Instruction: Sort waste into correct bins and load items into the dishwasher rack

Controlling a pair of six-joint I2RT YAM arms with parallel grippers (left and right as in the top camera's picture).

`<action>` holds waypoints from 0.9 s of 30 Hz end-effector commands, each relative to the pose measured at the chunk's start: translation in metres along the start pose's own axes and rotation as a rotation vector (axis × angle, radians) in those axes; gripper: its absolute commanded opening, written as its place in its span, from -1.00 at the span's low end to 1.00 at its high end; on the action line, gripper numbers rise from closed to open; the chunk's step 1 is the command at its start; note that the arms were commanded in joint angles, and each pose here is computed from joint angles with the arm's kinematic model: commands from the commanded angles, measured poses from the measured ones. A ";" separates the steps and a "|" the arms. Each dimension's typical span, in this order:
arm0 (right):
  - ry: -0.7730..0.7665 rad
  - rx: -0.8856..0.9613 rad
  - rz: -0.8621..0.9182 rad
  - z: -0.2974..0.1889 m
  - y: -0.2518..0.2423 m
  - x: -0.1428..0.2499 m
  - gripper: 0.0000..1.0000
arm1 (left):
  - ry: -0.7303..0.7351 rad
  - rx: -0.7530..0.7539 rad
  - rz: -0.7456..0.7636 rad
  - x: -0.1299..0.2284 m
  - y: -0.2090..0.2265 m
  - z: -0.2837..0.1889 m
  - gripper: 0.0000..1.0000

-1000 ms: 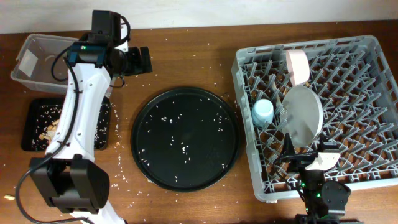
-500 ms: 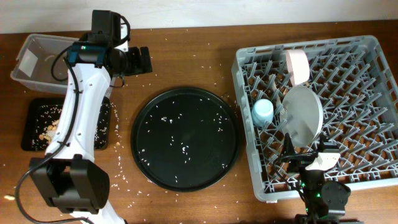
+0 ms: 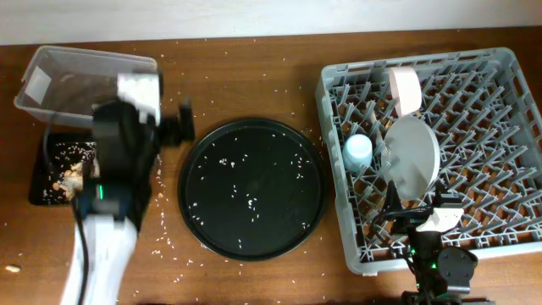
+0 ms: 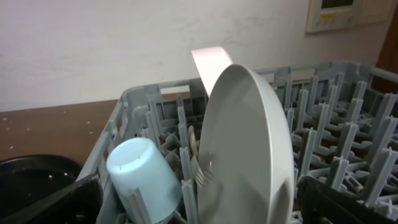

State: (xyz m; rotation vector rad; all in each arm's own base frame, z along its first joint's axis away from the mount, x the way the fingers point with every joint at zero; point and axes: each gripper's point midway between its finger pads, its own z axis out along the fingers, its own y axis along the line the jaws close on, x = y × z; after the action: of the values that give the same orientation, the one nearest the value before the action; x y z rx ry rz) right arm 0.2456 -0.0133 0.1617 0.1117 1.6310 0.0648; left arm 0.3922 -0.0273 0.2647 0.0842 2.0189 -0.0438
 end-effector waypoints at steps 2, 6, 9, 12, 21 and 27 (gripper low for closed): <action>0.001 0.001 0.004 0.000 -0.001 0.002 0.97 | -0.103 -0.075 0.026 0.076 0.023 -0.042 0.98; 0.001 0.001 0.004 0.000 -0.001 0.002 0.97 | -0.235 -0.134 0.014 0.129 0.034 -0.069 0.99; 0.001 0.001 0.004 0.000 -0.001 0.002 0.97 | -0.293 -0.173 0.007 0.150 0.041 -0.077 0.98; 0.001 0.001 0.004 0.000 -0.001 0.002 0.97 | -0.351 -0.188 0.009 0.160 0.042 -0.081 0.98; 0.001 0.001 0.004 0.000 -0.001 0.002 0.97 | -0.364 -0.190 0.014 0.164 0.041 -0.089 0.98; 0.001 0.001 0.004 0.000 -0.001 0.002 0.97 | -0.362 -0.189 0.013 0.164 0.041 -0.089 0.98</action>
State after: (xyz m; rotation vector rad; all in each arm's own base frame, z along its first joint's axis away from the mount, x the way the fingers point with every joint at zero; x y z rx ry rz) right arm 0.2456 -0.0132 0.1615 0.1113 1.6306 0.0651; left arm 0.2450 0.0239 0.1577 -0.0342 1.6519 0.1120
